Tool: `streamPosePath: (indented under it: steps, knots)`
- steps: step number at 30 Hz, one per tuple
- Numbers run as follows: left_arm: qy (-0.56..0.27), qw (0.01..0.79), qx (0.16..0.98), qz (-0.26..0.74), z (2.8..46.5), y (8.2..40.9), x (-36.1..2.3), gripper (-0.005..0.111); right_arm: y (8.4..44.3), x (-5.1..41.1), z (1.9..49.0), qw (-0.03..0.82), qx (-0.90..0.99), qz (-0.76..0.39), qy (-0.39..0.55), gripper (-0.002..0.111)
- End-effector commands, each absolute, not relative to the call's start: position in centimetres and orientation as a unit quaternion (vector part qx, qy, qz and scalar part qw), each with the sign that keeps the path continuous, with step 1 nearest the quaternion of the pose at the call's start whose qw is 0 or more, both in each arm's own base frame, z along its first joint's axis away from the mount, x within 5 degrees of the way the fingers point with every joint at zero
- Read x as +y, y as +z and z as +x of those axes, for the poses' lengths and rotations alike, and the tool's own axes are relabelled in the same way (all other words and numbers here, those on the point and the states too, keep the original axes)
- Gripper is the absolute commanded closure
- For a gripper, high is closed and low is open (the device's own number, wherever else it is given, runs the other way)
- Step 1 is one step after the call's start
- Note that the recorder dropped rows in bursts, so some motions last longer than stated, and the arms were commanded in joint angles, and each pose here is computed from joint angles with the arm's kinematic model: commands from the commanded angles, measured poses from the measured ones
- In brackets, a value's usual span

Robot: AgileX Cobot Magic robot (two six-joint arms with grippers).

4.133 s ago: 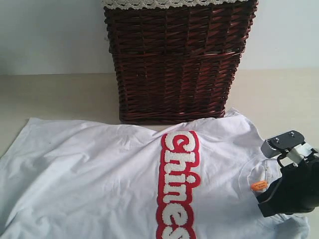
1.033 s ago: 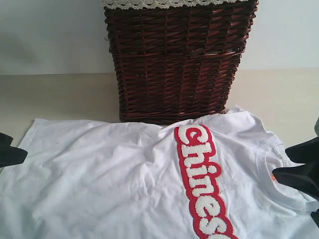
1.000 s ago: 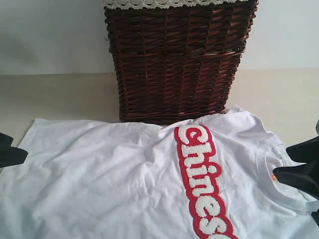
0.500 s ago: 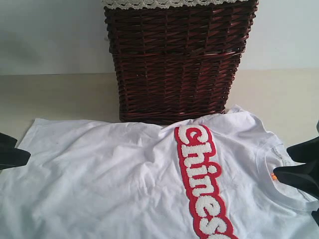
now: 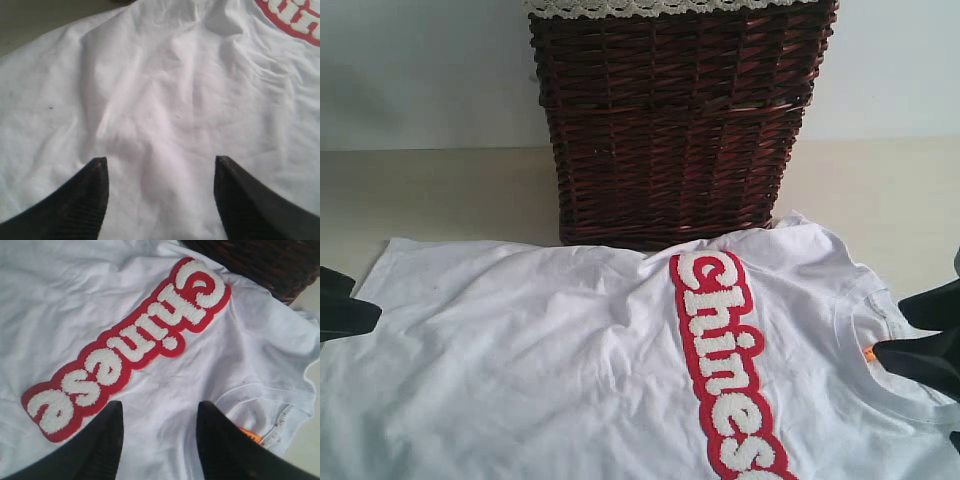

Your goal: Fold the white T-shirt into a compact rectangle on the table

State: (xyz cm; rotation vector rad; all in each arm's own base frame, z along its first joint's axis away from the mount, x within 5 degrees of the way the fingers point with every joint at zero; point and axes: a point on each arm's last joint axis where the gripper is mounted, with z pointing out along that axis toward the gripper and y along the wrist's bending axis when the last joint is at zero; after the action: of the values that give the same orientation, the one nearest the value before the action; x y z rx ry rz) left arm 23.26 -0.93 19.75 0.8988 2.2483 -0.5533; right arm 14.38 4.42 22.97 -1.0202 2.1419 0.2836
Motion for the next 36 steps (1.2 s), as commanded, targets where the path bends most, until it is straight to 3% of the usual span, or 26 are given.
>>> streamPosePath:
  steps: [1,8,14,20,31,36]
  knots:
    - [-0.168,0.306,0.794,0.498,22.4,19.5,-0.9,0.046,22.8,4.0,14.3,0.366,0.812,-0.452,0.062,0.061]
    - [-0.082,0.187,0.732,0.65,21.3,17.7,1.1,0.046,21.9,3.4,15.3,0.343,0.804,-0.484,0.019,0.042]
    - [-0.036,0.096,0.665,0.739,21.7,15.3,2.3,0.046,21.1,3.4,15.8,0.326,0.816,-0.476,0.034,0.043]
    - [-0.004,0.141,0.687,0.712,23.3,14.6,1.5,0.046,21.0,3.7,15.6,0.318,0.832,-0.45,0.065,0.045]
    - [-0.026,0.183,0.732,0.655,23.9,14.4,0.9,0.045,21.0,3.7,15.6,0.316,0.837,-0.44,0.07,0.045]
    - [0.0,0.165,0.732,0.662,24.8,12.6,1.2,0.025,21.0,3.7,15.6,0.316,0.837,-0.44,0.07,0.046]
